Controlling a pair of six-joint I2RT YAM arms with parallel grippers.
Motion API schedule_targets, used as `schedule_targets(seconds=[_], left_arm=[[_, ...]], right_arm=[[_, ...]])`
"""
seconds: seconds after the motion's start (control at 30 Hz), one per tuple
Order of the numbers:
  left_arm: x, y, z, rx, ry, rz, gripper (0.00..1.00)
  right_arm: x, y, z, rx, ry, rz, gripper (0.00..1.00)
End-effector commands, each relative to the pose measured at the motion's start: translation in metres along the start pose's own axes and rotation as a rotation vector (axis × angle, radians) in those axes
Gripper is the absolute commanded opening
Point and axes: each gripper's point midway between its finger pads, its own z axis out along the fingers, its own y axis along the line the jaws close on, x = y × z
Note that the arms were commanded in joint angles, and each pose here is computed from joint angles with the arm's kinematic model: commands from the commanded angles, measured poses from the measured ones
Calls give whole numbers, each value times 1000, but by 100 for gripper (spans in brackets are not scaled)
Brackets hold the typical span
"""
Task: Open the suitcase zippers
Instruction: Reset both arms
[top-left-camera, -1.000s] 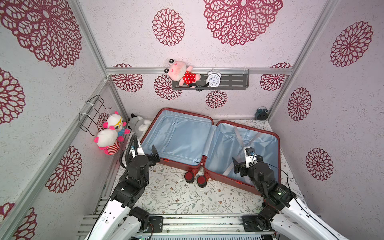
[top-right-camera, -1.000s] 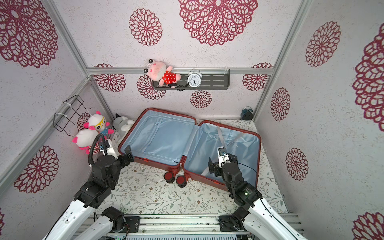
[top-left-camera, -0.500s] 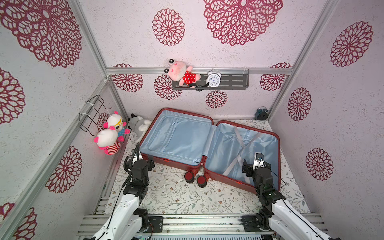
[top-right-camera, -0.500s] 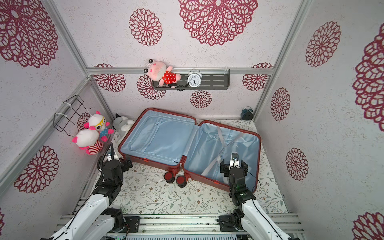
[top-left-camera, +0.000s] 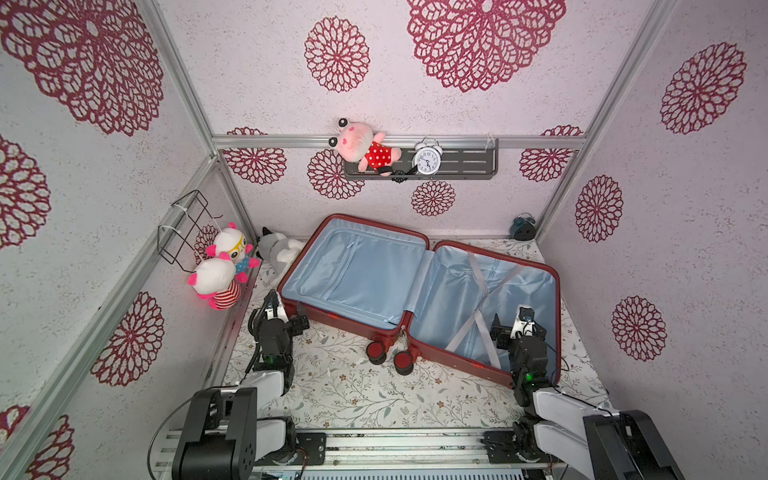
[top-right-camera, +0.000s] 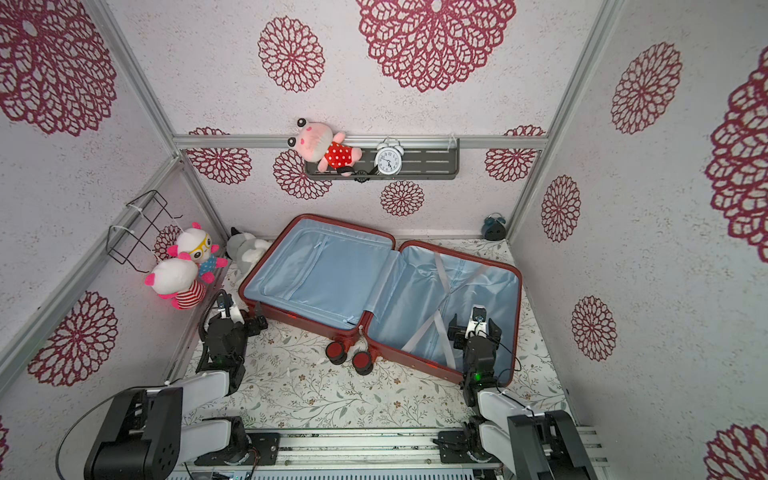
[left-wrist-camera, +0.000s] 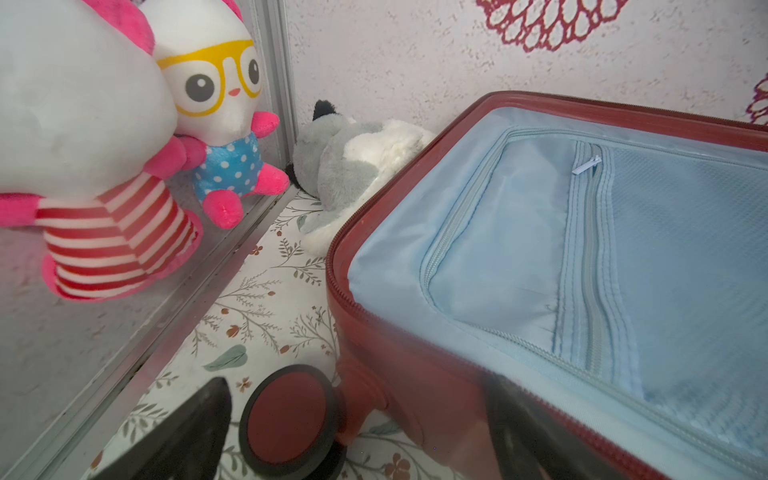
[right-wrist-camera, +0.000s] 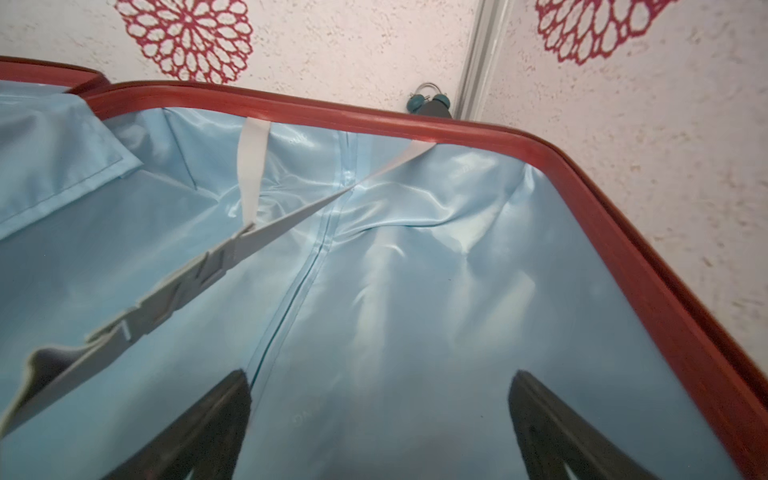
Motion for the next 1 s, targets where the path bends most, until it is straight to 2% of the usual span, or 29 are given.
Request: schedule_targets(seconds=[0.0,0.17,0.3,0.53,0.63,0.7,0.8,0.97], left_arm=[[-28,0,8,44,-114,-18,98],[-9,-13,26,128,-107,25,98],[-4,-11,40,109,-4,11,98],[-5,-6,48,71,11,8,98],[-4,-5,49,66,19,6,98],[-4,-5,49,64,16,8,98],[-5,-5,49,66,15,8,98],[-4,-5,48,65,15,8,98]], right_arm=[[-31,9,8,-39,-123,0,99],[-28,17,26,-46,-70,-49,99],[-30,10,21,-20,-94,-27,99],[-32,-3,22,6,-109,9,99],[-30,-18,13,60,-182,45,99],[-25,-22,14,63,-187,62,99],[-18,-15,25,16,-172,45,99],[-6,-14,53,35,-31,39,99]])
